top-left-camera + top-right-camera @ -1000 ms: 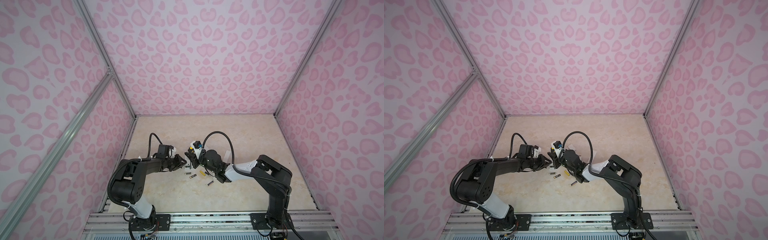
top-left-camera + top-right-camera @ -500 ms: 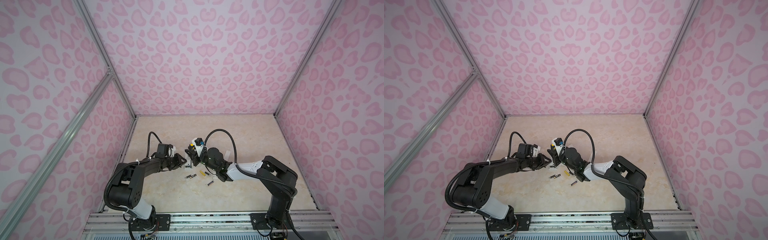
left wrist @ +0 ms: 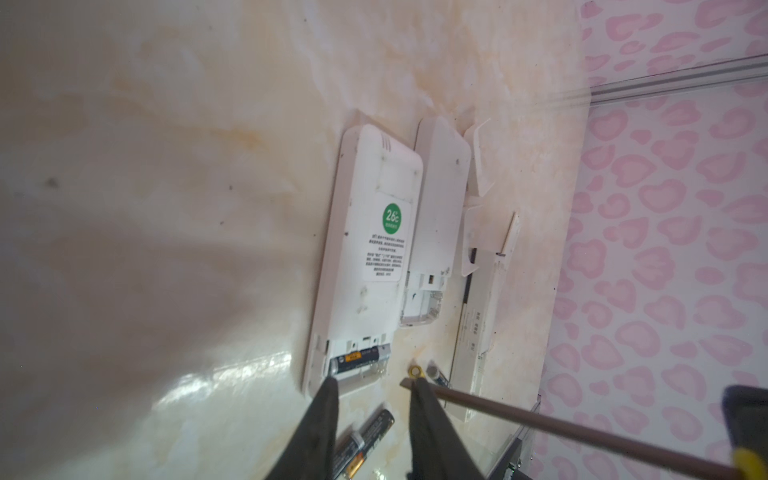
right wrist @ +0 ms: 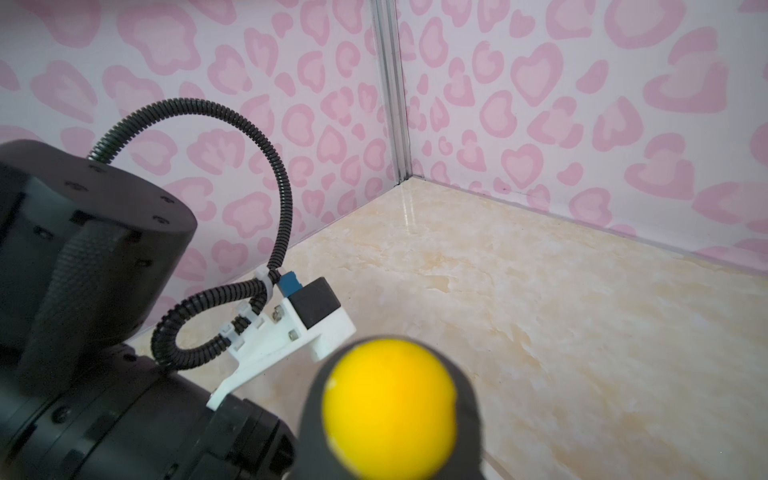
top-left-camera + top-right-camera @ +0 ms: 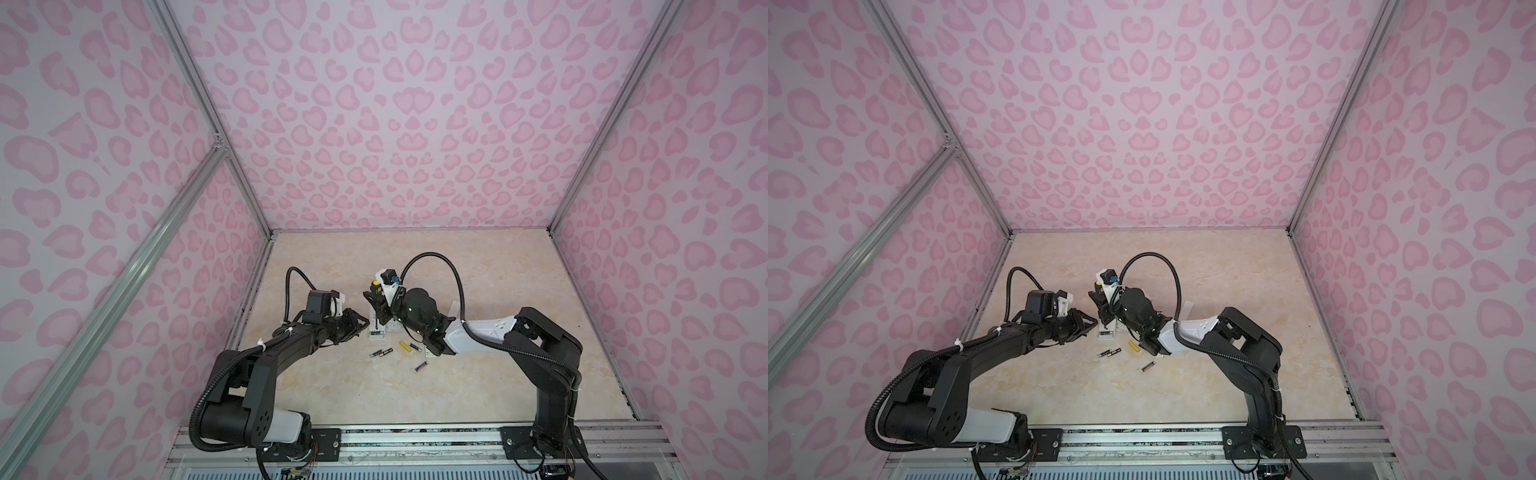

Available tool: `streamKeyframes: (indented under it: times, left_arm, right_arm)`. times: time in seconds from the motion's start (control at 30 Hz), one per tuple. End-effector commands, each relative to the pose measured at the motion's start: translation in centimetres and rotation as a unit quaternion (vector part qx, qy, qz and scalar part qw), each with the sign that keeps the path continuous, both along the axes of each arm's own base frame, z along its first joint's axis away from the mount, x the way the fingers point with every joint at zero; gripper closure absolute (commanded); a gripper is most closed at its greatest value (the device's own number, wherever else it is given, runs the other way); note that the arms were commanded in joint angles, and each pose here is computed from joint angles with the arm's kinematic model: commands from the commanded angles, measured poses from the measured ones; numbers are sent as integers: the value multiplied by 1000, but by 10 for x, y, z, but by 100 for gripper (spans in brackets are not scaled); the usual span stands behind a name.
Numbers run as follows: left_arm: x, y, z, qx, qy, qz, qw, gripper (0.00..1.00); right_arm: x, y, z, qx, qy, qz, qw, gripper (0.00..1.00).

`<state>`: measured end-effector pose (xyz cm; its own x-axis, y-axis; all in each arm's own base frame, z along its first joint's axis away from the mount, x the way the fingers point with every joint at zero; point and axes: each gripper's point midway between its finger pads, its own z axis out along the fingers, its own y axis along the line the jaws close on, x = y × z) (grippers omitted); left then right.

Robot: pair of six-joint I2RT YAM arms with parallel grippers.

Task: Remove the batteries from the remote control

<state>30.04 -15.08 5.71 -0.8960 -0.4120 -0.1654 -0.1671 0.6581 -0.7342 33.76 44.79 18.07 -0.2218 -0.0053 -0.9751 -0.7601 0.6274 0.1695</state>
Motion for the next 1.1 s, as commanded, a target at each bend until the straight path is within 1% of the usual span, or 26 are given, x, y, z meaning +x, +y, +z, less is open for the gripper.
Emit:
streamKeyframes:
  times: [0.0, 0.13, 0.23, 0.3, 0.6, 1.07]
  left_arm:
    - [-4, 3, -8, 3, 16, 13, 1000, 67]
    - [-5, 6, -14, 8, 23, 19, 1000, 68]
    - [-5, 6, -16, 11, 25, 17, 999, 68]
    - [-5, 6, -17, 14, 25, 15, 999, 68]
    - [-6, 7, -21, 18, 27, 13, 999, 69]
    - [-9, 8, -24, 23, 29, 14, 999, 70]
  right_arm:
    - [7, -1, -11, -38, -1, -34, 999, 100]
    - [10, 1, -16, -55, 8, -64, 996, 100]
    - [10, 6, -24, -77, 17, -73, 994, 100]
    - [11, 6, -27, -78, 18, -81, 993, 100]
    - [12, 13, -32, -74, 7, -72, 995, 100]
    - [9, 19, -11, -44, -8, -57, 997, 100]
